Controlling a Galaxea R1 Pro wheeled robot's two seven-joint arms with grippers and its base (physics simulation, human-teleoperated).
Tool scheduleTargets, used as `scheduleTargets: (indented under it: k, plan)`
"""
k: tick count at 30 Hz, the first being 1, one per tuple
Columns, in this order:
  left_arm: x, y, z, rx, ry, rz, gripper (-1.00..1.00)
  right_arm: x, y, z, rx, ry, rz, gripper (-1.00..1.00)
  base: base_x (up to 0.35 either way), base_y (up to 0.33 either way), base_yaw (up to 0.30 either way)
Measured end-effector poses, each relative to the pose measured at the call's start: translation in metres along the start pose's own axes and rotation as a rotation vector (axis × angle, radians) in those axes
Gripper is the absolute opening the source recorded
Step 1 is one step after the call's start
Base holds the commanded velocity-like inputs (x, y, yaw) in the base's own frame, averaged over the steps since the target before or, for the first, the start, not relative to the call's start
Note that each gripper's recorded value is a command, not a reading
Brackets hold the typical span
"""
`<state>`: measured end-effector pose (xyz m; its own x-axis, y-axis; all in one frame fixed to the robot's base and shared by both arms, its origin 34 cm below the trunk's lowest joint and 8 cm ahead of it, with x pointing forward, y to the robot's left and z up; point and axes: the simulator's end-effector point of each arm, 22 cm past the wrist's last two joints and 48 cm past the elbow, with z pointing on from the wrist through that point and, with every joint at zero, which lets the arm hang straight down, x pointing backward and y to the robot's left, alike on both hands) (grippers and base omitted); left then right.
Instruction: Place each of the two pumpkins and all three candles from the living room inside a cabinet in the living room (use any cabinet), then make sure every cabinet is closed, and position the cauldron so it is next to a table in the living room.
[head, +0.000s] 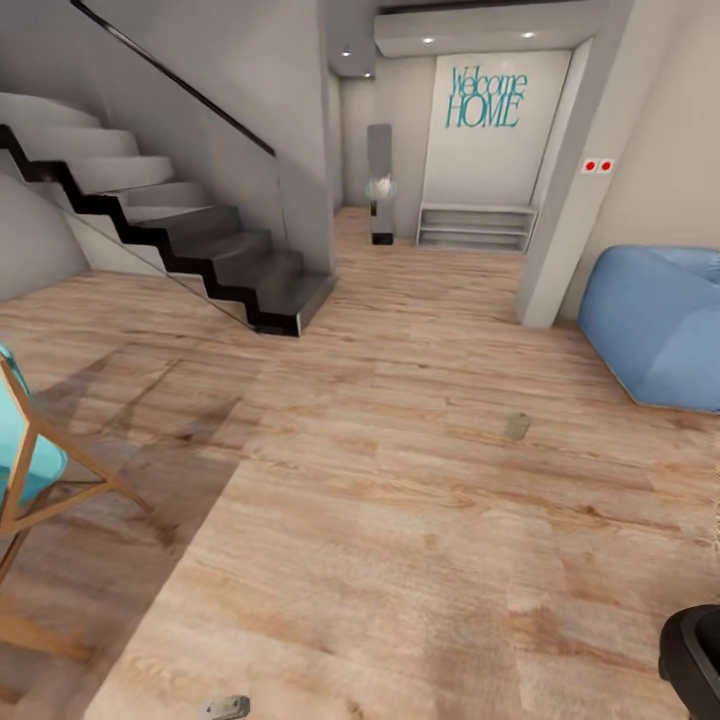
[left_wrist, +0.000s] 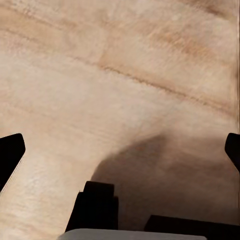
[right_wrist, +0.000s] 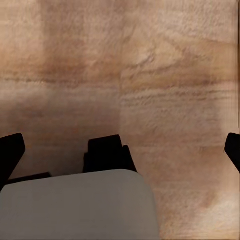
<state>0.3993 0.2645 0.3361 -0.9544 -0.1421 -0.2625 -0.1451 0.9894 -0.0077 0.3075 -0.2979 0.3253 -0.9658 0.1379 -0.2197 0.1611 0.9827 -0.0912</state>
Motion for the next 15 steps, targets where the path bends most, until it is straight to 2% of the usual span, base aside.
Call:
scheduleTargets:
  k: [15]
  plan:
    - [0.0054,0.0007,0.002,-0.002,0.012,0.0,1.0,0.0052,-0.0007,0.0011,0.002,0.012,0.0,1.0,0.332,0.0,-0.255]
